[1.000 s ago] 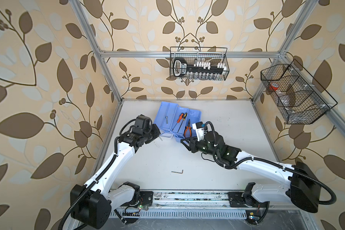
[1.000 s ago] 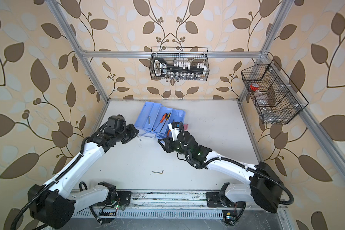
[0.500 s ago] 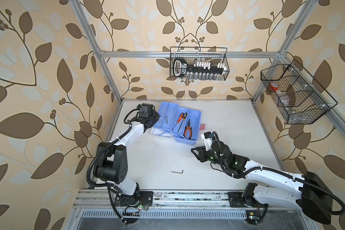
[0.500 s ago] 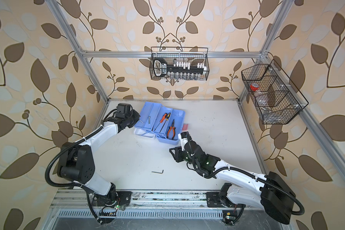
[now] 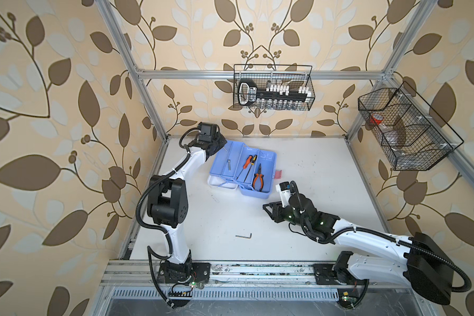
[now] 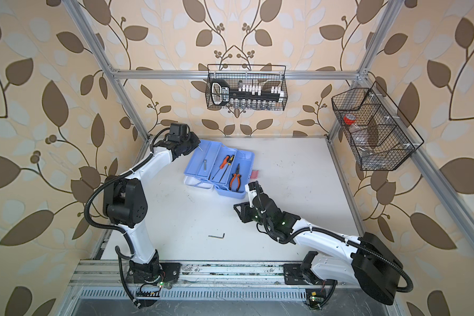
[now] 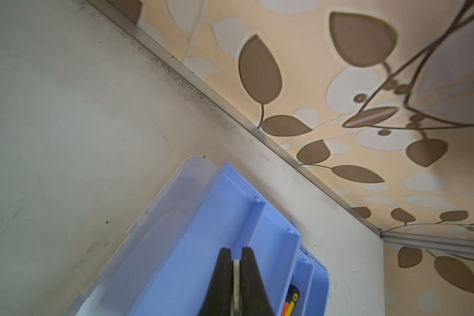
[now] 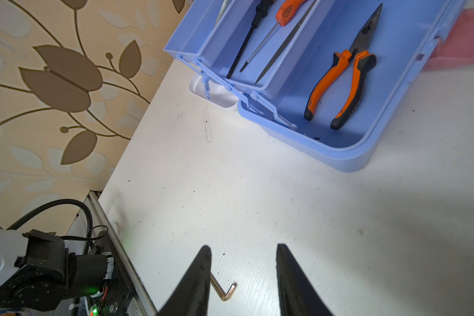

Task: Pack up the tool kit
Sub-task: 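Carry silver key with left gripper into upper tray while right gripper moves away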

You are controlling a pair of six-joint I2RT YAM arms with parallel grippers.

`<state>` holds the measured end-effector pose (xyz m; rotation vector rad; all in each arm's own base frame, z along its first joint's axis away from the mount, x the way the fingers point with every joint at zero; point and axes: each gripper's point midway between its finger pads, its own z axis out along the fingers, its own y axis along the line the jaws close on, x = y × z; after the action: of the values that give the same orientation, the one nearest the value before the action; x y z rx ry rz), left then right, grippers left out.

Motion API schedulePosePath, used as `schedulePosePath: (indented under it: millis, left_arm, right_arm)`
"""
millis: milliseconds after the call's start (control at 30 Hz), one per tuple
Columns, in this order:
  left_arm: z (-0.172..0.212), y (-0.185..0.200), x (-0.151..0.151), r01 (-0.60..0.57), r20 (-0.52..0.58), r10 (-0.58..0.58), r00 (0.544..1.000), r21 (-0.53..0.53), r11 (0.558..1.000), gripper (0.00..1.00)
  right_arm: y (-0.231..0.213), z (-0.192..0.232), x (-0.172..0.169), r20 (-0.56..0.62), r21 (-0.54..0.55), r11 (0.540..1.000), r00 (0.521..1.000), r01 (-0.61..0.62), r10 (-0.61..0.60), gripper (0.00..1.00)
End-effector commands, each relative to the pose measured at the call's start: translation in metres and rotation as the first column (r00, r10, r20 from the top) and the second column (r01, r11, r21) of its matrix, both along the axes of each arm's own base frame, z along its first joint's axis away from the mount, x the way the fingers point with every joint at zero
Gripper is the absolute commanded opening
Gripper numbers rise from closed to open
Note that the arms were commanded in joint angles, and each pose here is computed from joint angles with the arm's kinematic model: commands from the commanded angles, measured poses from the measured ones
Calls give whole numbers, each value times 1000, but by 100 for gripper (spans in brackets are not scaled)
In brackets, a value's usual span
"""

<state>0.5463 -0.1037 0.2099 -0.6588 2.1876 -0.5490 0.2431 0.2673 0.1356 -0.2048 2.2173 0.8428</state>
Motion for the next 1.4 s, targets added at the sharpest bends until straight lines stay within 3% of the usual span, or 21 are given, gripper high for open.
schedulePosePath:
  millis: [0,300,467,600,933,1033,1200,1300,1367]
  left_arm:
    - [22,-13,-8,206,-54,-200,978,151,967,0]
    - [30,-12,-24,415,-201,-366,909,325,850,0]
    - [11,-4,-35,464,-337,-336,880,453,761,0]
    - [0,-2,-35,478,-374,-320,871,493,727,0]
    - [-23,-5,-29,499,-421,-300,856,520,693,1]
    - [-29,-2,-27,493,-436,-276,857,536,685,15]
    - [-28,-9,-27,486,-418,-287,862,522,701,48]
    - [-18,-13,-28,468,-389,-292,874,509,723,49]
    - [-6,-17,-31,447,-361,-289,887,506,738,43]
  right_arm:
    - [1,-10,0,-16,-2,1000,1000,-15,15,39]
    - [4,-21,-2,-52,-5,1000,998,-28,28,38]
    - [3,-20,-1,-51,2,1000,999,-18,18,37]
    - [6,-22,0,-62,5,1000,998,-20,20,37]
    - [3,-21,0,-63,12,1000,998,-5,6,37]
    - [3,-21,1,-63,12,1000,998,-5,6,37]
    - [3,-22,1,-67,10,1000,998,-7,8,37]
    - [3,-21,0,-66,12,1000,998,-6,7,37]
    - [5,-21,-1,-64,9,1000,998,-16,17,37]
